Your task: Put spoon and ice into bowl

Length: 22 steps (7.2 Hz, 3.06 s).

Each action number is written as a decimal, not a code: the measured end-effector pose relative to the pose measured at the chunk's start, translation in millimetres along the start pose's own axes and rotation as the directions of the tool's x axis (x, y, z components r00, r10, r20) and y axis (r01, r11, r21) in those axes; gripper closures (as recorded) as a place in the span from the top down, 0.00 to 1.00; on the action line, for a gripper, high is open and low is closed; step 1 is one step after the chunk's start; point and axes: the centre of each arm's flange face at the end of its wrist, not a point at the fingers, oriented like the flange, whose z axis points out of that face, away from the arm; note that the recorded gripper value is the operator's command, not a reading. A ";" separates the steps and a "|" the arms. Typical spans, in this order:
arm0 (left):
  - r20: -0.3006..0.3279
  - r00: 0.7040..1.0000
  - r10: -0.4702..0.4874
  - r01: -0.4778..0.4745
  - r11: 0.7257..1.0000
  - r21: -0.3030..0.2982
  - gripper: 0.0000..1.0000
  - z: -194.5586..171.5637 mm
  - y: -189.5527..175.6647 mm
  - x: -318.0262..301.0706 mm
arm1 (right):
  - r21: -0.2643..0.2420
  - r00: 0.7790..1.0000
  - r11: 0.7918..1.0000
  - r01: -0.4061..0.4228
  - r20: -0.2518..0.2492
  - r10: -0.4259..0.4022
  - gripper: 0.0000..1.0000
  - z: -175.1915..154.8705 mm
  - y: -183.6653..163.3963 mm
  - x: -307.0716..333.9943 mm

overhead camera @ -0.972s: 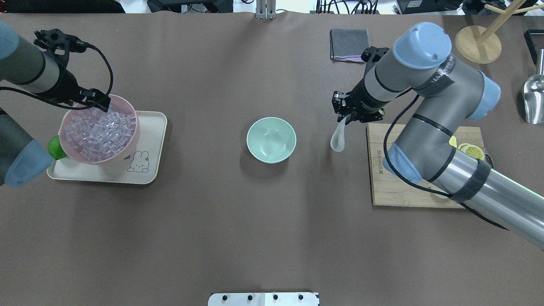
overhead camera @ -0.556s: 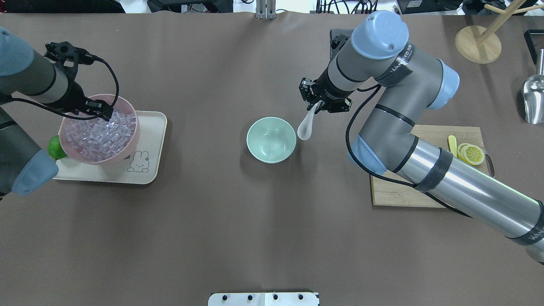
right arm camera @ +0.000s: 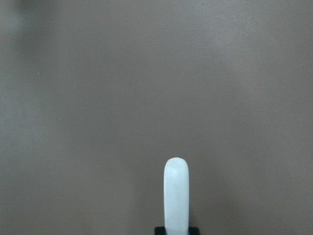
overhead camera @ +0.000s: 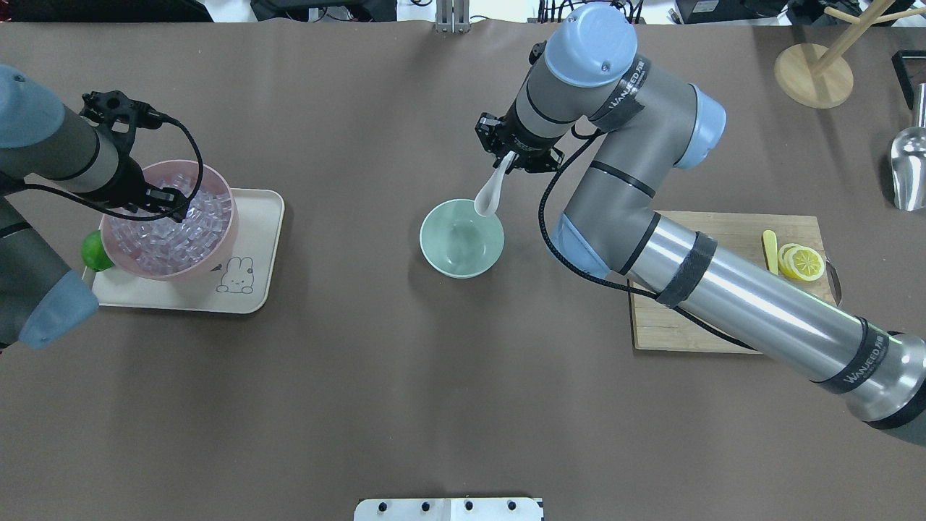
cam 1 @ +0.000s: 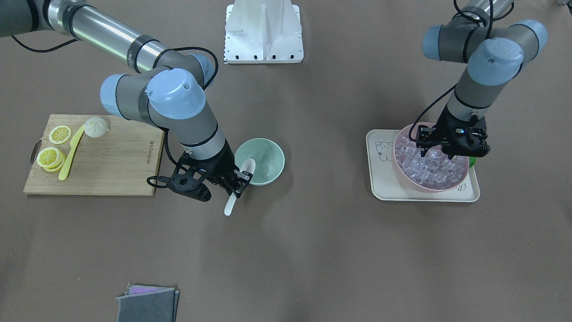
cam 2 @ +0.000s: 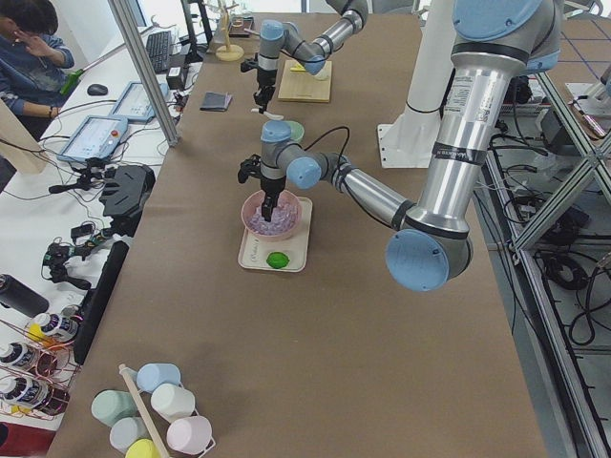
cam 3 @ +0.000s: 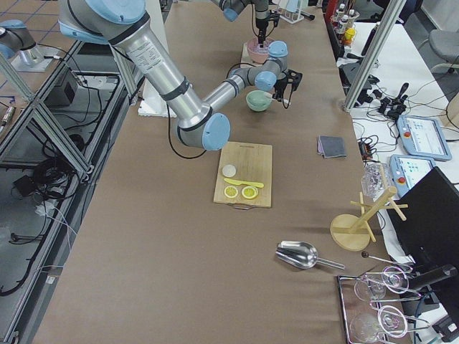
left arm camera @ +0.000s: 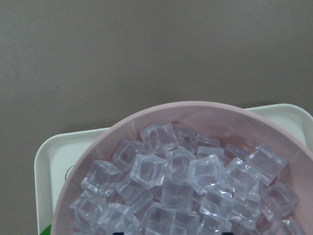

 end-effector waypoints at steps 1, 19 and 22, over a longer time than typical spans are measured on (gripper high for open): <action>0.000 1.000 0.001 -0.001 1.000 -0.001 0.69 0.2 0.5 0.6 | 0.010 1.000 1.000 -0.011 0.007 0.011 0.00 8.0 5.4 -6.2; -0.258 0.950 -0.175 0.191 0.981 0.039 0.00 -68.0 -64.2 282.2 | -0.084 0.968 0.965 0.249 0.002 -0.250 1.00 -113.2 -94.8 278.5; -0.290 0.939 -0.186 0.208 0.977 0.049 0.99 -45.3 -76.9 370.0 | -0.094 0.940 0.940 0.329 -0.057 -0.335 1.00 -128.7 -104.7 368.2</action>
